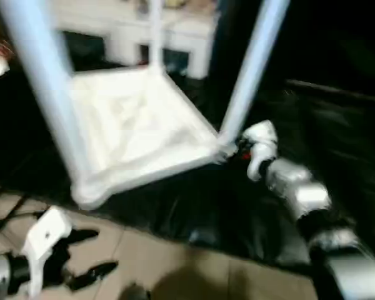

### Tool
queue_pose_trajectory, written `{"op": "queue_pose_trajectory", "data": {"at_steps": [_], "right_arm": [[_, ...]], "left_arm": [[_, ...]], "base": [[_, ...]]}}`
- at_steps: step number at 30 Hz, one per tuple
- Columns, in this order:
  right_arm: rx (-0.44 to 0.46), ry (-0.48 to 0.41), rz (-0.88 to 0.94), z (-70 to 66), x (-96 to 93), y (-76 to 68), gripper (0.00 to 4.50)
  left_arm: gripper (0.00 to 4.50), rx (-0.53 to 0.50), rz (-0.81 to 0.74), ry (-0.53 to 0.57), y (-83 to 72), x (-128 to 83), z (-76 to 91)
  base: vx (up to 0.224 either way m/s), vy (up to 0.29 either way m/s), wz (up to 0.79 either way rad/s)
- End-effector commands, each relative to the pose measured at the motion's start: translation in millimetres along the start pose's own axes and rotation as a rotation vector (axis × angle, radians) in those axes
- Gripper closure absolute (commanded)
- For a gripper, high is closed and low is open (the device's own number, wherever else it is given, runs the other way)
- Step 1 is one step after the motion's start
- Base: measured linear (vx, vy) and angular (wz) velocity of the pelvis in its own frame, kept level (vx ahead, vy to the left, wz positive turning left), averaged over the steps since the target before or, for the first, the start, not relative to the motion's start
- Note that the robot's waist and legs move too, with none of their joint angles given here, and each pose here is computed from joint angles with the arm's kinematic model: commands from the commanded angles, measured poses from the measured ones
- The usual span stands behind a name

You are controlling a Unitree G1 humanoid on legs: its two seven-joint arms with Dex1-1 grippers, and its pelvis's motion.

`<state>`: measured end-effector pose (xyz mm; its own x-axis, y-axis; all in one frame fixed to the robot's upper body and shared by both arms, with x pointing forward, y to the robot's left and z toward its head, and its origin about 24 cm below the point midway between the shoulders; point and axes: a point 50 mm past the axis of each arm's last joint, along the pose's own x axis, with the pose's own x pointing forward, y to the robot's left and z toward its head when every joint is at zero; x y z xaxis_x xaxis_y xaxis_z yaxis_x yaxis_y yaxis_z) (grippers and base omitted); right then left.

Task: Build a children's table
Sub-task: Rotate leg to tighten

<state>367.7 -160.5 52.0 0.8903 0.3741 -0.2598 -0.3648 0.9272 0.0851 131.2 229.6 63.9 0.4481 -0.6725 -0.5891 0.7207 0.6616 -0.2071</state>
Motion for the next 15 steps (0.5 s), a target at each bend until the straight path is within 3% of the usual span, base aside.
{"op": "queue_pose_trajectory", "data": {"at_steps": [1, 15], "right_arm": [[0.009, -0.036, -0.064, 8.2, 1.5, -7.0, 1.17], [-0.035, -0.012, 0.083, -27.2, -11.1, 7.2, 1.17]], "left_arm": [[0.07, 0.056, 0.027, -0.038, -0.4, 1.7, 11.6], [0.07, 0.090, 0.428, -0.294, 21.3, -3.5, 28.4]], "base": [[0.000, 0.000, 0.00], [0.004, 0.001, 0.00]]}}
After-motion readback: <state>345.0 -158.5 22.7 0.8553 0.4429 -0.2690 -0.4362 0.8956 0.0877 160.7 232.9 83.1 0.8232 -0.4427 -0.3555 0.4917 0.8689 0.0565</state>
